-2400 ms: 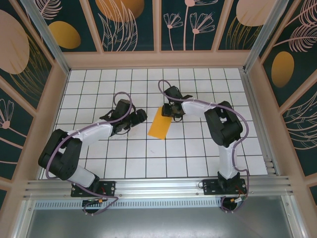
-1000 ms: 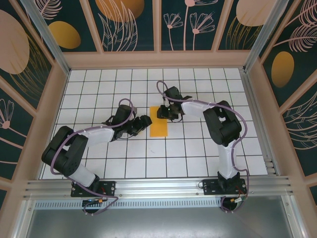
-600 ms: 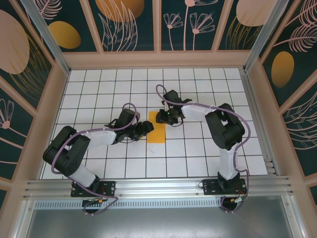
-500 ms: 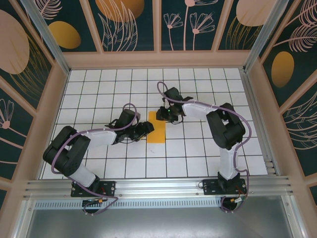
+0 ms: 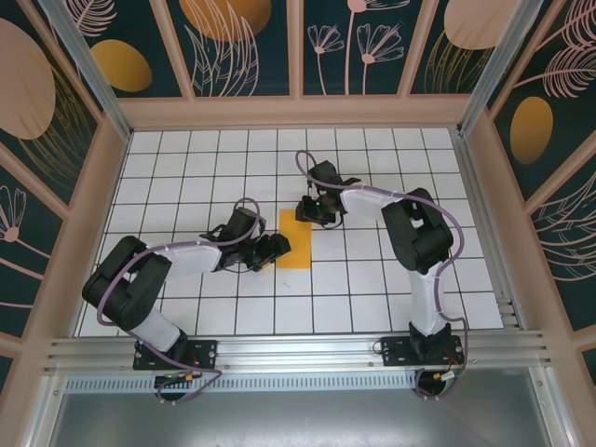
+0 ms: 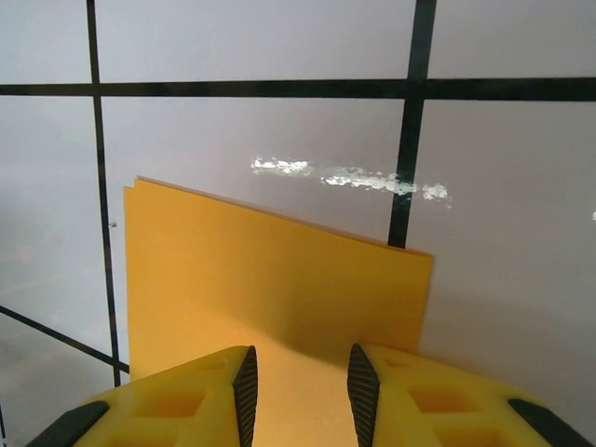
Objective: Fold a paper plane with a square sheet of paper (pick it up from the middle)
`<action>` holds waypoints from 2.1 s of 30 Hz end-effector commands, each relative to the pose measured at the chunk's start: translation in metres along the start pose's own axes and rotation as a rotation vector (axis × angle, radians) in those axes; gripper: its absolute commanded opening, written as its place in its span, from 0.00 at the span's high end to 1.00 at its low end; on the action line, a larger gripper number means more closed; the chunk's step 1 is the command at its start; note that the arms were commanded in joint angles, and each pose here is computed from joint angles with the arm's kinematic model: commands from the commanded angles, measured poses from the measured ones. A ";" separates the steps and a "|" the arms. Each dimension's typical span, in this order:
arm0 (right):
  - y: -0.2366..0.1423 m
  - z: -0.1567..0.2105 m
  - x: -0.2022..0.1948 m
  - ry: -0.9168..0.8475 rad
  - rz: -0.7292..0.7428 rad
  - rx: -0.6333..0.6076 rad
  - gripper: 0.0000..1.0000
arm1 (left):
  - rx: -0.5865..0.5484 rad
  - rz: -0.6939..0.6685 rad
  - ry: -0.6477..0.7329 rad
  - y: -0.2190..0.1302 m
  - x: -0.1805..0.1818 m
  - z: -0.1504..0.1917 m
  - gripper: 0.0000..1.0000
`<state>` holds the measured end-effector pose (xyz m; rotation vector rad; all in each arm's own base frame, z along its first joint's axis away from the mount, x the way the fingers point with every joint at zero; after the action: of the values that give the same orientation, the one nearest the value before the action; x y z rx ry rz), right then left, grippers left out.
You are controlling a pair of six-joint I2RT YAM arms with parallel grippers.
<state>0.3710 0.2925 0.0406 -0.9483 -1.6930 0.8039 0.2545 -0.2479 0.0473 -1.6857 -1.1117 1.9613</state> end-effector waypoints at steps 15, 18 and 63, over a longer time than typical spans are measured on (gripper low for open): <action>0.025 0.028 -0.034 0.044 0.107 0.091 0.65 | 0.100 -0.047 0.108 0.013 -0.014 0.011 0.32; 0.026 0.029 -0.034 0.046 0.106 0.094 0.65 | 0.102 -0.041 0.112 0.014 -0.017 0.010 0.33; -0.024 0.051 0.056 -0.518 0.232 -0.005 0.28 | -0.281 -0.061 -0.130 -0.059 0.045 -0.056 0.37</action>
<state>0.3267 0.3393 0.0694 -1.0153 -2.0389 1.1683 0.2805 -0.1685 0.0583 -1.6607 -1.4817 1.9488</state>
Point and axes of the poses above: each hand's point on the last joint's axis, 136 mm out from that joint toward the fingers, its own y axis out along the fingers, its own x axis along the line the jaws close on, z = x × y, the point moved 2 cm from there along -y, back along the fingers, and after that the axes turned 4 degrees about -y, right-handed, at the moved point
